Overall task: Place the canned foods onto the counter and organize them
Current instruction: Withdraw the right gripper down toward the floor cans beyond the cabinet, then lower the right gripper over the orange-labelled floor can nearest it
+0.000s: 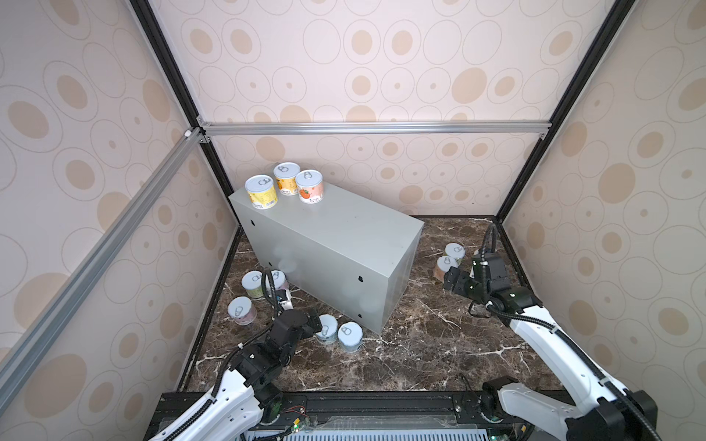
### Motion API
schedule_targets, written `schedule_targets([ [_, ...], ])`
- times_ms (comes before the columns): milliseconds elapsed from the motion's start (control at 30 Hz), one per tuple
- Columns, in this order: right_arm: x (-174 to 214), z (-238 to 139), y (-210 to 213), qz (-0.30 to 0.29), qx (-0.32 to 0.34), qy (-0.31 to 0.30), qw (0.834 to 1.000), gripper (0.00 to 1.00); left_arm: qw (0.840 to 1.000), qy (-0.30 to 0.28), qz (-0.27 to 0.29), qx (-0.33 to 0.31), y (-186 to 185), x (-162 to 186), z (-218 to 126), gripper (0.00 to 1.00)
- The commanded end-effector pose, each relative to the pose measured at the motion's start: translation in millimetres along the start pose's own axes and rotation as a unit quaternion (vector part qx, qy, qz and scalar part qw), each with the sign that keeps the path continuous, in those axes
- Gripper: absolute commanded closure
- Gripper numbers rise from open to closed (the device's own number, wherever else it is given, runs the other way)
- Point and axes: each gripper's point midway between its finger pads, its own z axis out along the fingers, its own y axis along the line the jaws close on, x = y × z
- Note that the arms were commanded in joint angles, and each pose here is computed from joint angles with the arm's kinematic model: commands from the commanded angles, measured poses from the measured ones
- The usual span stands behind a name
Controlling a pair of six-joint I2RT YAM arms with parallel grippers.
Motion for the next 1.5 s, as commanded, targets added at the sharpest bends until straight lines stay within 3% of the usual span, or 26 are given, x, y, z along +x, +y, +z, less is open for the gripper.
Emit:
schedule_targets([
  [0, -7.3, 19.1, 2.1, 0.021, 0.005, -0.008, 1.000, 0.00, 0.999, -0.012, -0.031, 0.001, -0.1, -0.3, 5.1, 0.01],
  [400, -18.0, 83.8, -1.8, 0.036, 0.050, 0.018, 0.998, 0.00, 0.999, -0.034, -0.029, -0.027, 14.0, 1.9, 11.3, 0.01],
  [800, -30.6, 134.2, 0.4, 0.013, 0.091, 0.049, 0.995, 0.00, 0.998, -0.034, -0.016, -0.046, 18.5, 9.3, 23.2, 0.01],
  [1300, -35.7, 173.6, -3.1, 0.008, 0.117, 0.077, 0.990, 0.00, 0.998, -0.043, 0.001, -0.050, 9.5, -0.4, 30.0, 0.01],
  [1467, -27.1, 185.2, -4.3, -0.004, 0.119, 0.097, 0.988, 0.06, 0.998, -0.041, 0.005, -0.049, 5.8, -1.1, 33.2, 0.01],
])
